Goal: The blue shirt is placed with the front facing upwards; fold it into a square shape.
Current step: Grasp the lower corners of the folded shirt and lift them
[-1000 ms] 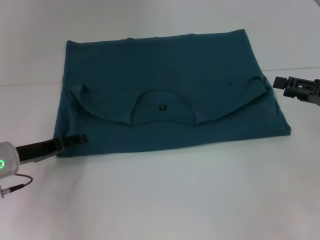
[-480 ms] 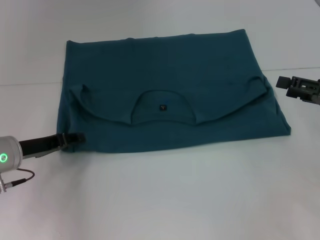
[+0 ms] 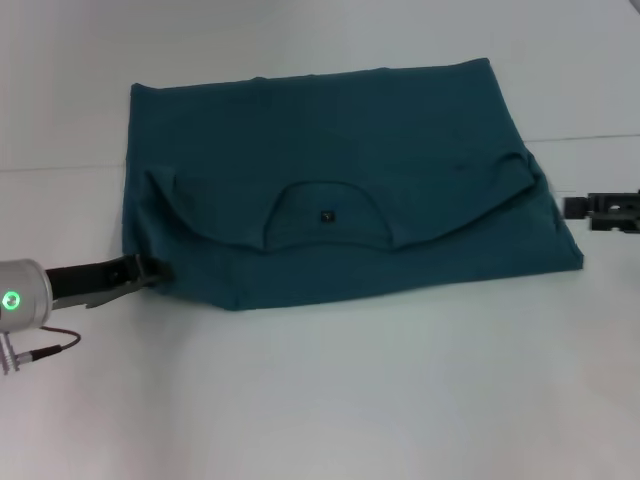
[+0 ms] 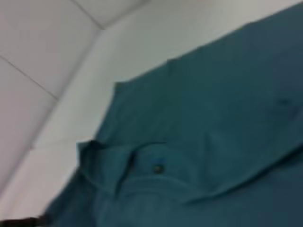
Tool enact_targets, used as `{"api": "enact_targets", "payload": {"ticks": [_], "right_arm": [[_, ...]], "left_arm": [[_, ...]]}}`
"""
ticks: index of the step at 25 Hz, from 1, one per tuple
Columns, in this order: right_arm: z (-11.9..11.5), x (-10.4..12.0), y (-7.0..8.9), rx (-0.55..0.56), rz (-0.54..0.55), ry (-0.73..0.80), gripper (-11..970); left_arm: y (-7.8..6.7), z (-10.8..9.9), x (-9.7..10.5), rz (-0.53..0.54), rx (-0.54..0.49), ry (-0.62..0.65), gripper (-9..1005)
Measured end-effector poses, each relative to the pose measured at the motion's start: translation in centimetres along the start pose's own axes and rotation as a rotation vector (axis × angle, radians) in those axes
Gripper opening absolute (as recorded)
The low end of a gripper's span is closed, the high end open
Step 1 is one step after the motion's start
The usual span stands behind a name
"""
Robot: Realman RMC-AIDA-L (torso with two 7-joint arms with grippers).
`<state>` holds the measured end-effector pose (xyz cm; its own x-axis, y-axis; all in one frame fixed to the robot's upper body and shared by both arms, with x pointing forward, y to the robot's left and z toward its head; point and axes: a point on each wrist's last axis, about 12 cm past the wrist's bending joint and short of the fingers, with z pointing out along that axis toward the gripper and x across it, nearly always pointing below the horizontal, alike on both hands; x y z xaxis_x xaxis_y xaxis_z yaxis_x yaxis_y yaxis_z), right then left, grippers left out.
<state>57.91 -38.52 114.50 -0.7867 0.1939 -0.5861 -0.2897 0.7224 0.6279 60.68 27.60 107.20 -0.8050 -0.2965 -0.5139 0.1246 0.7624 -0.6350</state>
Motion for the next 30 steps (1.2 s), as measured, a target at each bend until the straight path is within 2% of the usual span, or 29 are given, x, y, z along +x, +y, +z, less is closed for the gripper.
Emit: {"api": "enact_targets", "payload": {"ticks": [5,9,21,30], "right_arm": [[-1.7,-2.4,-0.6,0.11,-0.01,0.06,728],[-1.7,-3.6,-0.9,0.199,-0.034,0.083,724],[3.5,-2.0,-1.7,0.385,-0.084,0.133,713],[6.6,-1.8,-1.5,0.451,-0.171,0.104,705]], "left_arm": [[-1.1,-0.7,-0.7,-0.042,0.065,0.048,88],[-1.4,-1.2,-1.3,-0.066,0.088,0.069,56],[-1.3,-1.8,-2.2,-0.07,0.084,0.052,57],[-1.4,-1.8,-2.3,-0.071,0.083,0.046,56]]}}
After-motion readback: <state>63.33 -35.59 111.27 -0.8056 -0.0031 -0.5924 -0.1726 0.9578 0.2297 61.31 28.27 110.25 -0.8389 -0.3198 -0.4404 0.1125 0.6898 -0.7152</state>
